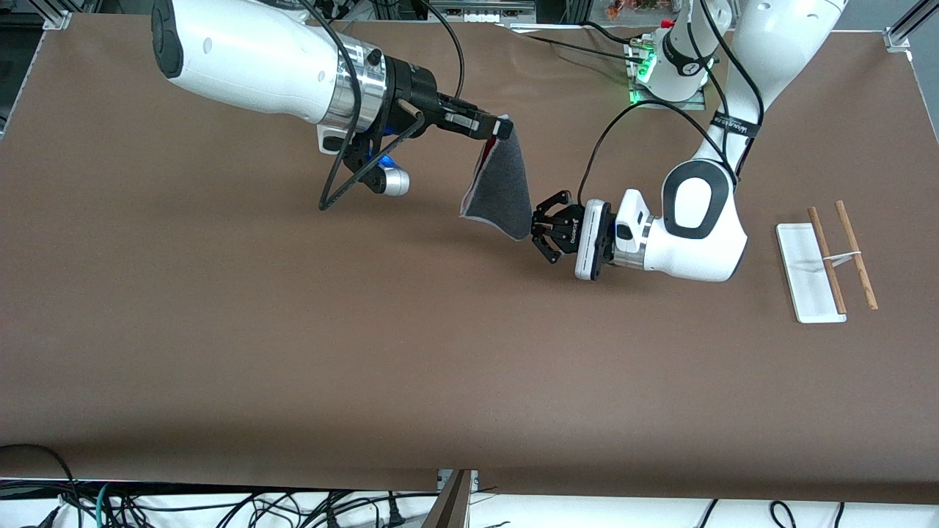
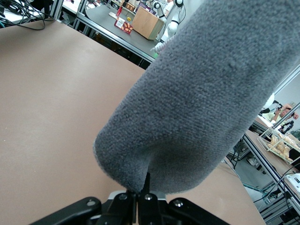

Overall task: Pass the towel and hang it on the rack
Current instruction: 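Grasp the hanging towel end with the left gripper, then open the right gripper and withdraw while the left gripper carries the towel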

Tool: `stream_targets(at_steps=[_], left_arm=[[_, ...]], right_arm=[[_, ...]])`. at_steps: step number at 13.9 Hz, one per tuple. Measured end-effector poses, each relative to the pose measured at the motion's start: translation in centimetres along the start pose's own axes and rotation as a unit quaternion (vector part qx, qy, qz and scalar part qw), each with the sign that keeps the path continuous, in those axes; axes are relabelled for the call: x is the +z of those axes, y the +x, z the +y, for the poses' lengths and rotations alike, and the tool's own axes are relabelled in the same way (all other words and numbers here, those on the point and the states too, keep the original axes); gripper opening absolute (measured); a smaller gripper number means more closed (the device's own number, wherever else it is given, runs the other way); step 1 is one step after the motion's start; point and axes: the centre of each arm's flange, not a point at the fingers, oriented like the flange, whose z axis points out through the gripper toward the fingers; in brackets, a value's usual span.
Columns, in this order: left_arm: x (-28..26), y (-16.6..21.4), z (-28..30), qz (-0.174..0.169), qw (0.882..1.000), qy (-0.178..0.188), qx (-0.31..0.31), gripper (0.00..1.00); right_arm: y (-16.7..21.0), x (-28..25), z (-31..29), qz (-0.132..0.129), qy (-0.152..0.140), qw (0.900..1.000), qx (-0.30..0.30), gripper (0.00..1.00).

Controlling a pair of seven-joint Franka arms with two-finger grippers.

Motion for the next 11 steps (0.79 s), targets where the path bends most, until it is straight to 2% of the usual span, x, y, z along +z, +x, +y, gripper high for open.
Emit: stream_targets(at_steps=[5, 7, 11], left_arm=[[-0.2, -0.1, 0.0, 0.001, 1.000, -0.002, -0.001, 0.03], [-0.6, -0.2, 0.0, 0.003, 1.000, -0.005, -0.001, 0.03], [-2.0, 0.1, 0.2, 0.005, 1.000, -0.009, 0.004, 0.03]], right_arm=[[0.0, 0.0, 0.0, 0.000, 0.000, 1.000, 0.000, 0.02], [0.1, 0.0, 0.0, 0.000, 0.000, 1.000, 0.001, 0.05], [0.6, -0.5, 0.0, 0.004, 0.003, 1.000, 0.005, 0.44]])
